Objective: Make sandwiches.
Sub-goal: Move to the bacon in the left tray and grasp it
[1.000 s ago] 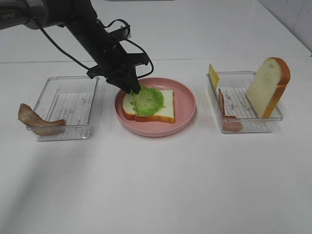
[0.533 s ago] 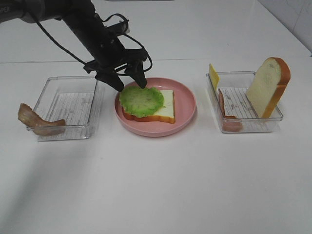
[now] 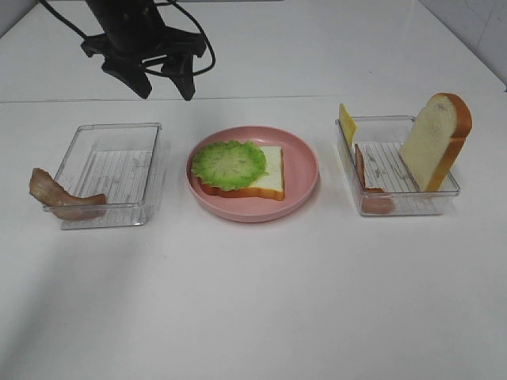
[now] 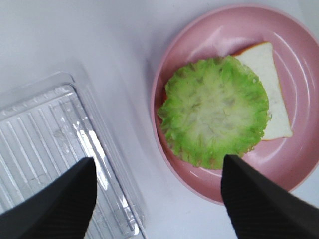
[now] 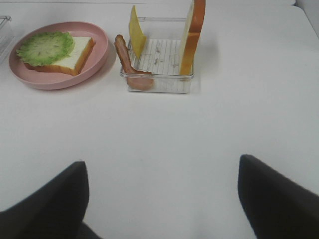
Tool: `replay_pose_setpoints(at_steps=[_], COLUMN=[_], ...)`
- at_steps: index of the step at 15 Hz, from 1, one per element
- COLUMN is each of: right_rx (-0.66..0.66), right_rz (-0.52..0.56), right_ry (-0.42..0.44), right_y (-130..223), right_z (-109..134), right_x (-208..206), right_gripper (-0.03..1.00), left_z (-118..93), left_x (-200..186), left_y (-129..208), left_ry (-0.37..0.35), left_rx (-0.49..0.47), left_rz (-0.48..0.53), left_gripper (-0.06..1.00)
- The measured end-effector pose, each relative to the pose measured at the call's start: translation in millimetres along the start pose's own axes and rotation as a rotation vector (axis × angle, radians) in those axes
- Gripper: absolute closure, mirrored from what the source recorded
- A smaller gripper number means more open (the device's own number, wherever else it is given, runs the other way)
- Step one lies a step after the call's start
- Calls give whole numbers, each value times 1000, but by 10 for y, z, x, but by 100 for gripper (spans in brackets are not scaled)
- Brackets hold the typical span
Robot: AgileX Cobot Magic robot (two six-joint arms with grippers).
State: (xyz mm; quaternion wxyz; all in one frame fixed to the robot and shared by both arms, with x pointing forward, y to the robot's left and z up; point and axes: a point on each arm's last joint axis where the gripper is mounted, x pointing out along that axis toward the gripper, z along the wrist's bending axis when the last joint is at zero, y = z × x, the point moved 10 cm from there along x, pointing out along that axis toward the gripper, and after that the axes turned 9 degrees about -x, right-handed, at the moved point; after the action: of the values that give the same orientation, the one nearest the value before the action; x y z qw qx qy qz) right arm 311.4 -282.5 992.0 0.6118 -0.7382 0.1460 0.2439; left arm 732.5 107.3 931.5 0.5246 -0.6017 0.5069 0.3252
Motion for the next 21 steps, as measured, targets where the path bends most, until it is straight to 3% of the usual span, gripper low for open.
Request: replay_pose_setpoints(at_steps=[6,9,12,15,21], right_rx=[0,0,0,0,0], right_rz=[0,0,0,0,0], right_ry=[0,0,0,0,0], right_y=[0,0,0,0,0], right_z=[0,0,0,0,0], right_x=[0,0,0,0,0], right_gripper=[19,19,19,19,19], left_z=[529,959,1211,1327,1442], left_x=[-548,-823,-962,-969,-567], left_y=[-234,18,345,630,1252], left_ry=[-29,-97,-191,-256,-276], left_rx=[-116,-184,-190,-206,-256], left_rz=[-112,-89,-43,11,155], left_gripper=[28,28,28,28,28])
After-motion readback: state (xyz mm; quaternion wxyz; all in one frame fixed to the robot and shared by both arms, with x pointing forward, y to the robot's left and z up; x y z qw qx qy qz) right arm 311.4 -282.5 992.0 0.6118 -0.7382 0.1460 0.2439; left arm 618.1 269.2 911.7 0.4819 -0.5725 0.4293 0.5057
